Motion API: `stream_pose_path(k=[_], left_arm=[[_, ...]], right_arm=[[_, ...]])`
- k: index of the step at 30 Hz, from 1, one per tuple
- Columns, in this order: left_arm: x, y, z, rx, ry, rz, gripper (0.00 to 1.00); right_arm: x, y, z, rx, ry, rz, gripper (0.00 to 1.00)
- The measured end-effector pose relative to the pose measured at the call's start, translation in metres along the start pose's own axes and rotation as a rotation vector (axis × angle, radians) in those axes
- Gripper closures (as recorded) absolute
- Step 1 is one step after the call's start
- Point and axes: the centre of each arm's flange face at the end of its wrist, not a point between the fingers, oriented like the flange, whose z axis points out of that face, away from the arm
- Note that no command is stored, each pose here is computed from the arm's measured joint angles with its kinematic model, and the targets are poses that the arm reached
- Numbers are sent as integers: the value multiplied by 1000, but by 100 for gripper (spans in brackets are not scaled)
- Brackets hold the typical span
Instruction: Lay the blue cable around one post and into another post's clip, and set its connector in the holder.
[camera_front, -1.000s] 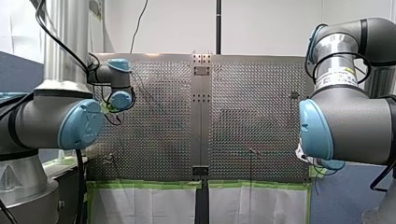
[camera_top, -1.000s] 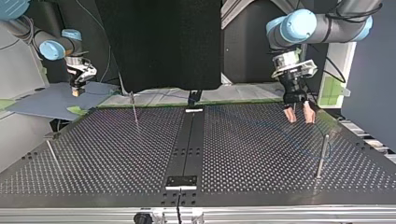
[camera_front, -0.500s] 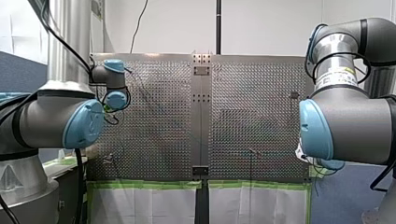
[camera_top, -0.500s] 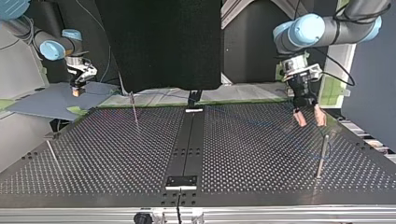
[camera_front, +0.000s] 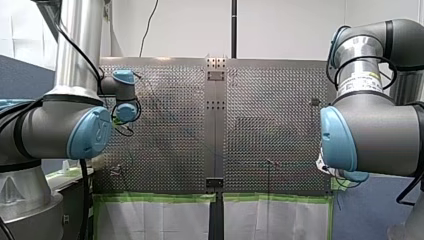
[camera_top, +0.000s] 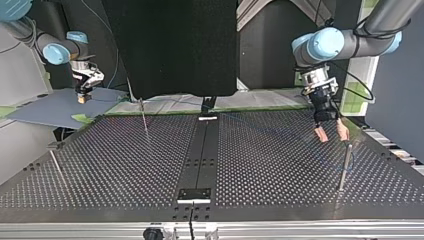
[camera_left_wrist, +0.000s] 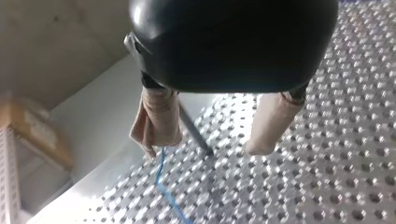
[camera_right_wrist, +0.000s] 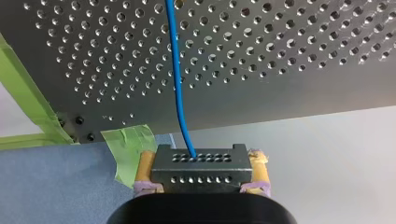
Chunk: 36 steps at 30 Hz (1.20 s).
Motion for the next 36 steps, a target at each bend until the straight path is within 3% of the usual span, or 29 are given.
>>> stream_pose_path(k=[6, 18, 31, 36], left_arm=[[-7, 0, 12, -59, -42, -51, 0], [-22, -20, 46, -135, -128, -48, 0], [-23, -31, 59, -170, -73, -65, 0], [-18, -23, 62, -197, -53, -54, 0]], right_arm=[[0, -1, 0, 1, -1, -1, 100], [-1, -1, 0, 2, -3, 1, 100], [0, -1, 0, 2, -1, 3, 100], [0, -1, 0, 2, -1, 3, 100]])
